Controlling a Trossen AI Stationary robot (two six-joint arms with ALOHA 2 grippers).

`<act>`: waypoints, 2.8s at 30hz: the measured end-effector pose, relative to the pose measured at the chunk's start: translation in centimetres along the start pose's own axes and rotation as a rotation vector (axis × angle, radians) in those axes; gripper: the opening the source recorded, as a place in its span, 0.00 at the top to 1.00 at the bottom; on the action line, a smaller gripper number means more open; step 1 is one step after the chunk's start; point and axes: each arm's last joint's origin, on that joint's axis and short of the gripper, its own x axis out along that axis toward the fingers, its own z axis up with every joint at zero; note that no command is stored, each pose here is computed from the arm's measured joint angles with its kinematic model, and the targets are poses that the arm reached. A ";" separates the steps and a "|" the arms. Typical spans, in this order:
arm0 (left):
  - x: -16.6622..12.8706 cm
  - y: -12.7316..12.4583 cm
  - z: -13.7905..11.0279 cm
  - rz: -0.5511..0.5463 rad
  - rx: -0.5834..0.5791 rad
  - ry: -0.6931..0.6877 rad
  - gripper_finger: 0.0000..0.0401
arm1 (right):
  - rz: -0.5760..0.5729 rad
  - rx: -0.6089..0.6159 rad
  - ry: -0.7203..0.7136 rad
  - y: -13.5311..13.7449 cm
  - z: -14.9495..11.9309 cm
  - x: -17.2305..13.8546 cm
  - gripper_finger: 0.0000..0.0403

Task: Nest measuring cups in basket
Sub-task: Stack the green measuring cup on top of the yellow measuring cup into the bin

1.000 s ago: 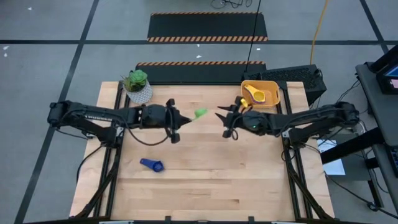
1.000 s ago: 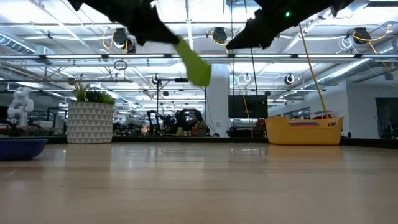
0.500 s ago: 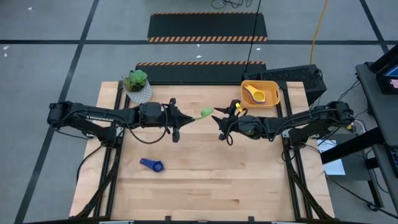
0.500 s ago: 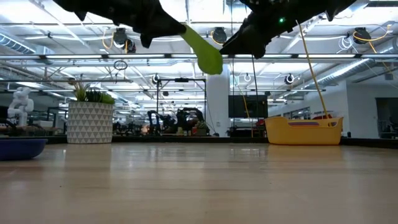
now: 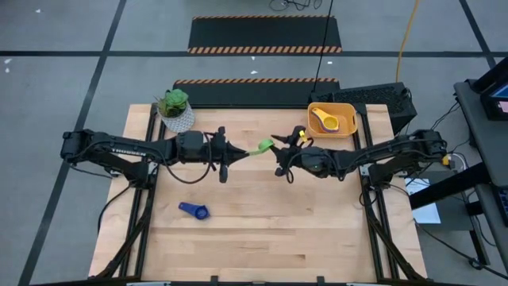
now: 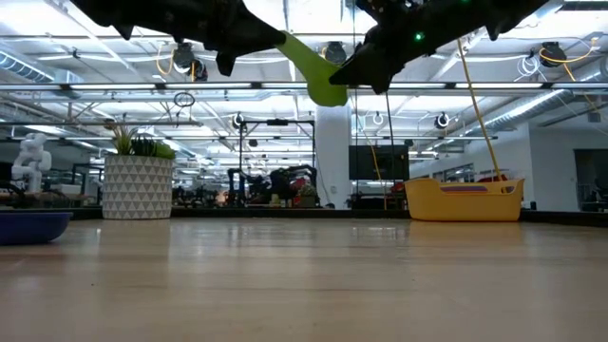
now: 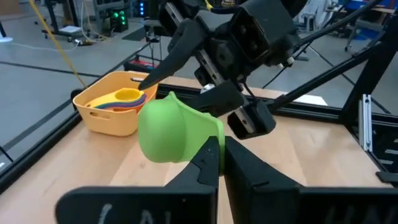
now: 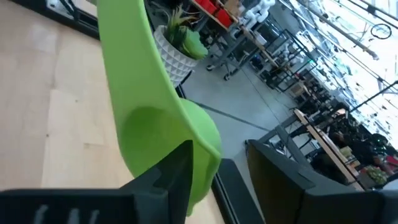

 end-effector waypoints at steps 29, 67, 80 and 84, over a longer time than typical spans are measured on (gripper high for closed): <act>-2.3 0.0 0.2 0.089 0.066 0.096 0.59 | -0.032 -0.029 0.052 -0.4 -0.2 -0.4 0.99; -5.1 -0.7 -1.1 0.200 0.092 0.320 0.62 | -0.218 0.716 0.798 -16.4 -14.2 -3.6 1.00; -5.1 -0.7 -1.7 0.202 0.096 0.342 0.62 | -0.218 0.785 0.989 -17.0 -17.8 -2.8 0.99; -5.1 -0.7 -1.8 0.202 0.097 0.345 0.62 | -0.222 0.792 1.010 -17.0 -18.1 -2.8 0.99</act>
